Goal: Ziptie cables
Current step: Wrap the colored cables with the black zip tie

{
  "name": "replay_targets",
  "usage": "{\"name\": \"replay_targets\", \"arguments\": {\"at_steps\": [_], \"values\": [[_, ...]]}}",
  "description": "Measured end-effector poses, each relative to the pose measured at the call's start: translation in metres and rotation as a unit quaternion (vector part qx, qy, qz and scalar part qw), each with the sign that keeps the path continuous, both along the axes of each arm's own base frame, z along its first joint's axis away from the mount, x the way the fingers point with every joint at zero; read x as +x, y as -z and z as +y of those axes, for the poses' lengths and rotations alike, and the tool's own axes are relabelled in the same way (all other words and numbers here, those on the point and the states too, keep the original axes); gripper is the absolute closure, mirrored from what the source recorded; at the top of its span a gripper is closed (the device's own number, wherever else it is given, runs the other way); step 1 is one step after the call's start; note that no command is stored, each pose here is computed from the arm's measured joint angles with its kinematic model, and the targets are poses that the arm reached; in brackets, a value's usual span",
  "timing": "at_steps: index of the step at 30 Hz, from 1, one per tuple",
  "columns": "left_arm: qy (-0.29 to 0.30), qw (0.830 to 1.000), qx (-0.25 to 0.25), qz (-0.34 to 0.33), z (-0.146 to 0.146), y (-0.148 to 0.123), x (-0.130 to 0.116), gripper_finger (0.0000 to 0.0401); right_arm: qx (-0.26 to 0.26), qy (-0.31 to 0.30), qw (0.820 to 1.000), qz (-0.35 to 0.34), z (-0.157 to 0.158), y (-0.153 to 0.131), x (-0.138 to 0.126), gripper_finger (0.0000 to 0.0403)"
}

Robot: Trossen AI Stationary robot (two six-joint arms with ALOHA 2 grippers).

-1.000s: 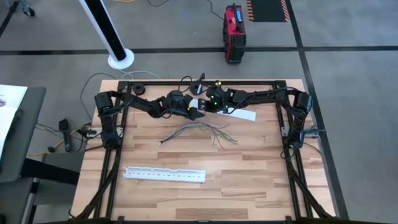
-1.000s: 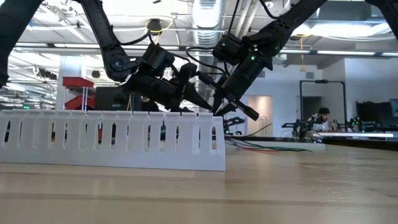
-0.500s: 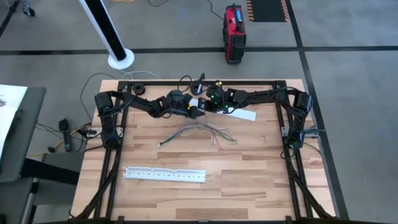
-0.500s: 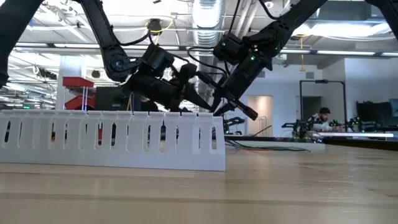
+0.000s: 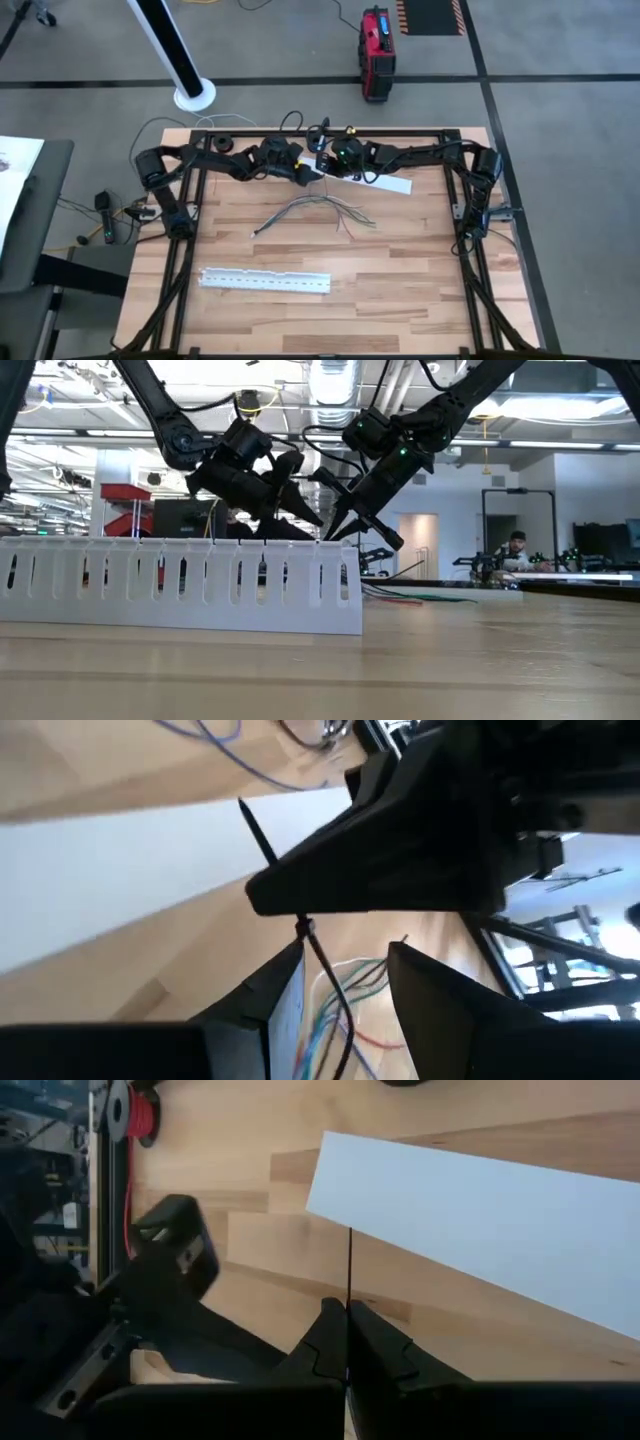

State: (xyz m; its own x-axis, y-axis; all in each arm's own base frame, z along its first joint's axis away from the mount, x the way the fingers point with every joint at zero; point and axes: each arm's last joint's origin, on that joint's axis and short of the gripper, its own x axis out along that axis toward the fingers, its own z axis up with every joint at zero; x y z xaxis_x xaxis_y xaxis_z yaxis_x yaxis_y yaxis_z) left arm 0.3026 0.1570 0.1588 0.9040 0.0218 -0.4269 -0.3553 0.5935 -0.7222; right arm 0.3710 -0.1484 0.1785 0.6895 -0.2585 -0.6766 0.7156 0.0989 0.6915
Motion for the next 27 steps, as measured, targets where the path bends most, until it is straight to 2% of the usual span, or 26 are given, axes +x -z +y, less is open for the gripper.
{"name": "replay_targets", "arguments": {"at_steps": [7,10,14,19,27], "values": [[-0.007,0.997,0.054,0.054,-0.004,-0.012,-0.013,0.0260,-0.011,0.008,1.000,-0.005,0.000,-0.001,0.001,0.0403],[-0.031,0.995,0.065,0.075,-0.003,-0.009,-0.014,0.0260,-0.020,0.007,1.000,-0.020,0.000,-0.004,0.003,0.0403],[-0.062,0.996,0.045,0.054,0.001,-0.006,-0.010,0.0260,-0.023,0.005,0.999,-0.027,0.001,-0.005,0.005,0.0403],[-0.062,0.998,0.021,-0.003,0.002,-0.012,-0.006,0.0260,-0.027,0.003,0.999,-0.035,0.001,-0.006,0.006,0.0403],[-0.047,0.999,-0.010,-0.009,0.000,-0.012,-0.005,0.0260,-0.029,0.005,0.999,-0.045,0.000,-0.007,0.007,0.0403]]}}
